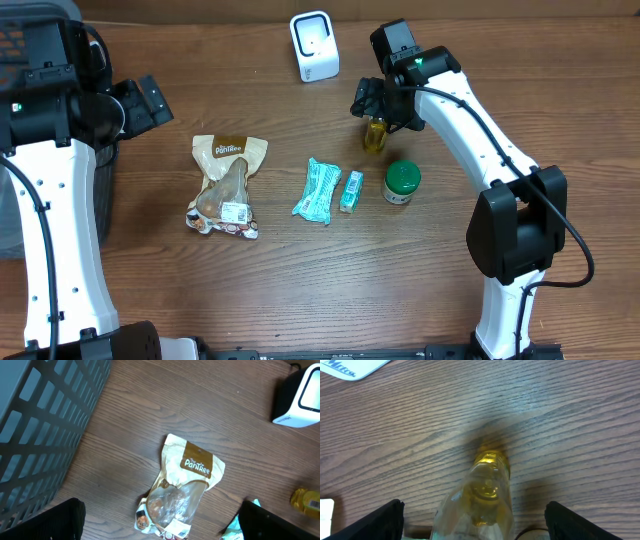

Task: Scan the item barcode
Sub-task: 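Lower the right gripper onto the oil bottle and grasp it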

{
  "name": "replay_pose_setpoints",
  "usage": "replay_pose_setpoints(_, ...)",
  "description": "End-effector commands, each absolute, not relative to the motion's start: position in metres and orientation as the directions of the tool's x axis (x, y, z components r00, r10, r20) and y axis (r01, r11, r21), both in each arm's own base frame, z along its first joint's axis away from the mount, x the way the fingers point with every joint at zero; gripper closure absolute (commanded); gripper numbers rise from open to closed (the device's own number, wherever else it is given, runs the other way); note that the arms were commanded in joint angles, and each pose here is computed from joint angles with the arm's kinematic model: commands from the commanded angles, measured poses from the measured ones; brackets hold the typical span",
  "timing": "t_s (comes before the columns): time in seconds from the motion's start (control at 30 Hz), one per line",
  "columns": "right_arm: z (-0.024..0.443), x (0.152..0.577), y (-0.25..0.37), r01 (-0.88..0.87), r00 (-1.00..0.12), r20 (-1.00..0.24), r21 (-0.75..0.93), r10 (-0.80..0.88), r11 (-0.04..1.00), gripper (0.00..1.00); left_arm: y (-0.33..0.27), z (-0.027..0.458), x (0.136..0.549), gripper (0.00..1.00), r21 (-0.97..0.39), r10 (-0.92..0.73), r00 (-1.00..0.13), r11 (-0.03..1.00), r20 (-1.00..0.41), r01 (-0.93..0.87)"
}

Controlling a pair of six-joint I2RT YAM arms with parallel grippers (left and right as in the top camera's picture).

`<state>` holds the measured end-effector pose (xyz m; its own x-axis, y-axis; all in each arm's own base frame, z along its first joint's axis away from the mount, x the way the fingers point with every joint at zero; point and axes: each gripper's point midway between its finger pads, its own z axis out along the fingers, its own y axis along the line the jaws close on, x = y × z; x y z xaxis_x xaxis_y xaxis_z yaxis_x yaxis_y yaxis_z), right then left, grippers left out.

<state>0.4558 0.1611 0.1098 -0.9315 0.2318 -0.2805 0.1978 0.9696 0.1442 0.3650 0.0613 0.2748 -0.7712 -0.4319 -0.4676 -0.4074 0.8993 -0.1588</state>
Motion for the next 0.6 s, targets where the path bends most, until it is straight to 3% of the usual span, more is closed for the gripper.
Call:
replay_pose_setpoints(0.0,0.1034,0.4537,0.1624,0.200,-0.936,-0.266,0.140,0.231,0.970,0.18,0.0620,0.2760,0.3659,0.00,-0.155,-0.423,-0.774,0.904,-0.472,-0.399)
replay_pose_setpoints(0.2,0.1023,0.4504,0.1611,0.202,-0.939,-0.254,0.132,0.230,0.970,0.22,0.0621,0.2760,0.3659,0.00,-0.154,-0.422,-0.774,0.904,-0.472,-0.399)
replay_pose_setpoints(0.37,0.1011,0.4466,0.1600,0.204,-0.944,-0.240,0.125,0.229,0.971,0.31,0.0620,0.2760,0.3659,0.00,-0.155,-0.423,-0.774,0.904,-0.472,-0.399)
replay_pose_setpoints(0.57,0.1010,0.4450,0.1627,0.198,-0.946,-0.236,0.126,0.223,0.972,0.31,0.0620,0.2760,0.3658,0.00,-0.154,-0.423,-0.774,0.904,-0.472,-0.399)
